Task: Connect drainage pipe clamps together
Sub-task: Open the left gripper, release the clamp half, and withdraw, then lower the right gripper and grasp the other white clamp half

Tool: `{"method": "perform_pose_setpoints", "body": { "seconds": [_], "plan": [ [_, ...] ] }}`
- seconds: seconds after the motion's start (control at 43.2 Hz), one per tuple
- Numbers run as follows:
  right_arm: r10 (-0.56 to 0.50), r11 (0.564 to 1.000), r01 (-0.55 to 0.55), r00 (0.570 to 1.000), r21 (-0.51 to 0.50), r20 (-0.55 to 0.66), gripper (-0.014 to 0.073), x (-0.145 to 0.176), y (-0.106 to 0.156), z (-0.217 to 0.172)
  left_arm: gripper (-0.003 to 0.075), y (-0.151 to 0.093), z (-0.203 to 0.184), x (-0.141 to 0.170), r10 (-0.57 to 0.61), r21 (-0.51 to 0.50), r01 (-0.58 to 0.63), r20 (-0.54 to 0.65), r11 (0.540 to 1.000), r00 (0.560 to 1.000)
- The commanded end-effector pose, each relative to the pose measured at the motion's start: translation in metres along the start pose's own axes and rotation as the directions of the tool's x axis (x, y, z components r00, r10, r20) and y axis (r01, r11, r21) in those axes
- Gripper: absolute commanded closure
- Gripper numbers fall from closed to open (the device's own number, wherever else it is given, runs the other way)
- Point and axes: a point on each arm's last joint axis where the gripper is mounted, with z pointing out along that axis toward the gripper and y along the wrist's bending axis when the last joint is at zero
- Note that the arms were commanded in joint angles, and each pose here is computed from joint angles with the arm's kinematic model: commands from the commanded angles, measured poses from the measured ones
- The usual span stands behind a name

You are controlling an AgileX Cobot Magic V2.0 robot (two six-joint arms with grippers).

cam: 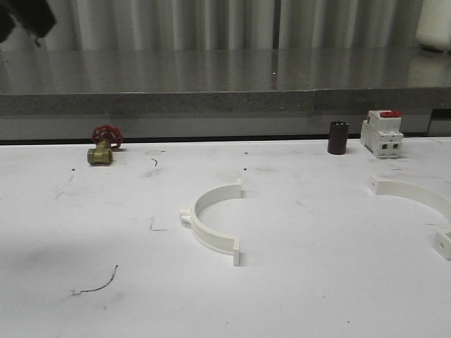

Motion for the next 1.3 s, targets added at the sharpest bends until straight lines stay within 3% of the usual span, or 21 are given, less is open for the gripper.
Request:
{"method": "perform_pose_setpoints", "body": {
  "seconds": [0.0,0.463,0.856,1.087,1.272],
  "plan": [
    [-0.007,1.000,0.006,0.996,0.002,0.085,0.0147,-0.014,0.000,-0.003,0.0344,-0.001,-0.024,0.009,-0.013,-0.018,0.016,0.142,1.000,0.990],
    [-0.007,1.000,0.007,0.994,0.000,0.107,0.0147,-0.016,0.001,-0.003,0.0345,-0.011,-0.048,0.095,-0.010,-0.026,0.015,0.173,1.000,0.985],
    [-0.008,1.000,0.008,0.996,0.002,0.086,0.0147,-0.019,0.001,-0.006,0.0345,-0.013,-0.061,0.102,0.017,-0.044,-0.008,0.207,0.999,0.978],
    [-0.017,1.000,0.018,0.999,0.022,-0.048,0.0096,-0.045,0.003,0.008,0.0345,-0.010,-0.062,0.101,0.048,-0.080,-0.031,0.219,0.996,0.975],
    [-0.050,0.995,0.067,0.974,0.072,-0.219,0.0095,-0.065,0.001,0.033,0.0345,-0.010,-0.062,0.101,0.048,-0.080,-0.031,0.221,0.996,0.974]
  ]
}}
